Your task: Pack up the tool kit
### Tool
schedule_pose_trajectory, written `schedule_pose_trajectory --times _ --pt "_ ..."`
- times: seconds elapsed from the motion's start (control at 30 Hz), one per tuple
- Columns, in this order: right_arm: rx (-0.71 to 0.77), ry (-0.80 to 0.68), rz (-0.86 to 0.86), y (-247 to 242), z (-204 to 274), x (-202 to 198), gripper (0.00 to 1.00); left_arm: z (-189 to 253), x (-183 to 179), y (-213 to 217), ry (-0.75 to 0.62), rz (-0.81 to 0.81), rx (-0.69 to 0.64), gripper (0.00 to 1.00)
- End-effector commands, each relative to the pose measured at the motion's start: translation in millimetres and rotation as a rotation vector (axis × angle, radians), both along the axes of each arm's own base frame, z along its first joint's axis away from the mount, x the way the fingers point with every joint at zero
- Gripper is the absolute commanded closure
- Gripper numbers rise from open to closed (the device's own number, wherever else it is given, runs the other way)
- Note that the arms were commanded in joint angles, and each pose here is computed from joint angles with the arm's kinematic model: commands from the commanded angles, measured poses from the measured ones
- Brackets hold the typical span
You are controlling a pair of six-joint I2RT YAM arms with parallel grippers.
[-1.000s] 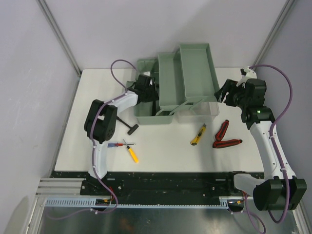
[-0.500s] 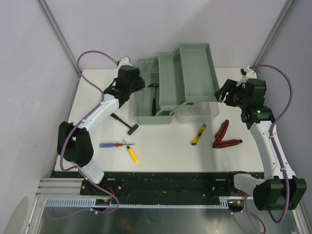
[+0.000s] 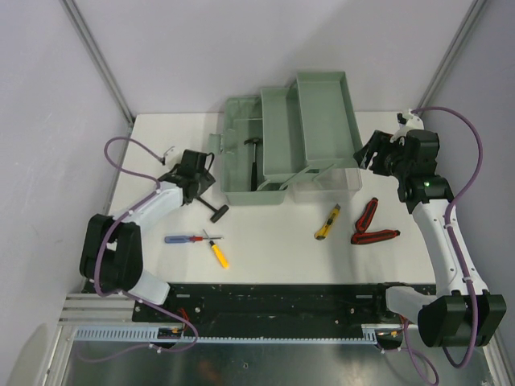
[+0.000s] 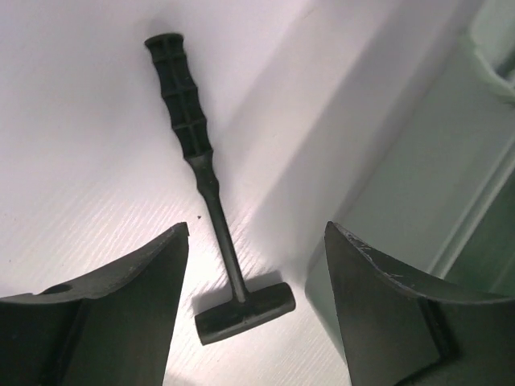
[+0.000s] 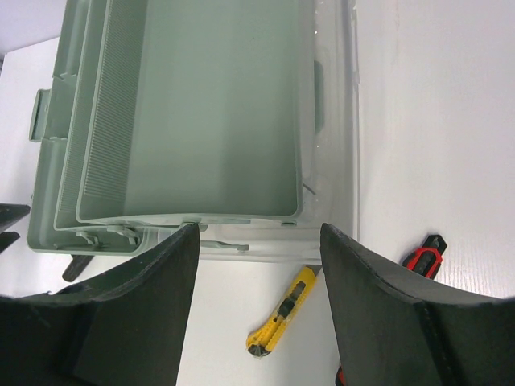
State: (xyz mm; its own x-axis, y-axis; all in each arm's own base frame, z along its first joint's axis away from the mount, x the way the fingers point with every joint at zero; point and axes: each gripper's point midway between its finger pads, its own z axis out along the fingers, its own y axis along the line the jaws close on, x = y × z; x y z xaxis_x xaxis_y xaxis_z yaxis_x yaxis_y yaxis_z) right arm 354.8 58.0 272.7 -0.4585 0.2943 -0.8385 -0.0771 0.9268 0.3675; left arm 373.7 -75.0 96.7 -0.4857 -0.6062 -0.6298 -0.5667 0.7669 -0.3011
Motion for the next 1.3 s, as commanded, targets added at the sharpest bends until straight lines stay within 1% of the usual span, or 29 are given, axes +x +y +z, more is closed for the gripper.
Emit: schedule_pose_trajectory --times 0.0,0.13,0.2,0.4,0.47,0.63,0.73,0.77,0.8,0.87,1.07,1.17,1.27 --pt "-0.003 -0.036 0.000 -0.8 12.4 2.2 0.34 -8.1 -3.2 7.3 -0.003 0.107 -0.057 0.27" --pt "-0.015 -0.036 -0.001 -2.1 11.8 1.4 0.34 -43.6 -9.5 5.7 0.098 0.127 -0.105 0.29" --pt "-0.018 -0.036 -0.002 -2.6 11.8 1.0 0.34 -56.5 -10.4 5.5 0.137 0.129 -0.112 0.34" --pt "-0.033 -0.038 -0.009 -5.2 12.4 -0.9 0.34 -72.0 -8.6 5.0 0.183 0.119 -0.102 0.40" --pt "-0.036 -0.041 -0.011 -5.6 13.3 -1.3 0.34 -76.8 -9.5 5.7 0.196 0.120 -0.097 0.44" --pt "-0.039 -0.043 -0.012 -6.2 13.4 -1.2 0.34 -82.8 -8.3 5.1 0.215 0.113 -0.094 0.67" --pt "-0.040 -0.045 -0.013 -6.5 13.6 -0.9 0.34 -79.1 -5.3 7.0 0.204 0.105 -0.080 0.87" --pt "-0.040 -0.046 -0.013 -6.4 13.9 -0.8 0.34 -75.8 -4.0 8.3 0.194 0.104 -0.073 0.94" --pt "-0.040 -0.046 -0.013 -6.5 13.7 -0.8 0.34 -71.4 -2.4 10.0 0.182 0.102 -0.063 0.97" --pt "-0.043 -0.048 -0.014 -7.0 14.5 -0.7 0.34 -57.7 2.6 13.9 0.144 0.093 -0.039 0.99" --pt "-0.045 -0.054 -0.017 -7.5 16.2 -1.2 0.34 1.8 15.8 32.0 -0.002 0.076 0.041 1.00" --pt "-0.046 -0.054 -0.020 -8.1 16.1 -1.3 0.34 46.2 21.0 38.8 -0.108 0.070 0.063 1.00" --pt "-0.048 -0.056 -0.026 -9.4 17.1 -1.5 0.34 98.6 33.1 32.2 -0.238 -0.005 0.063 1.00"
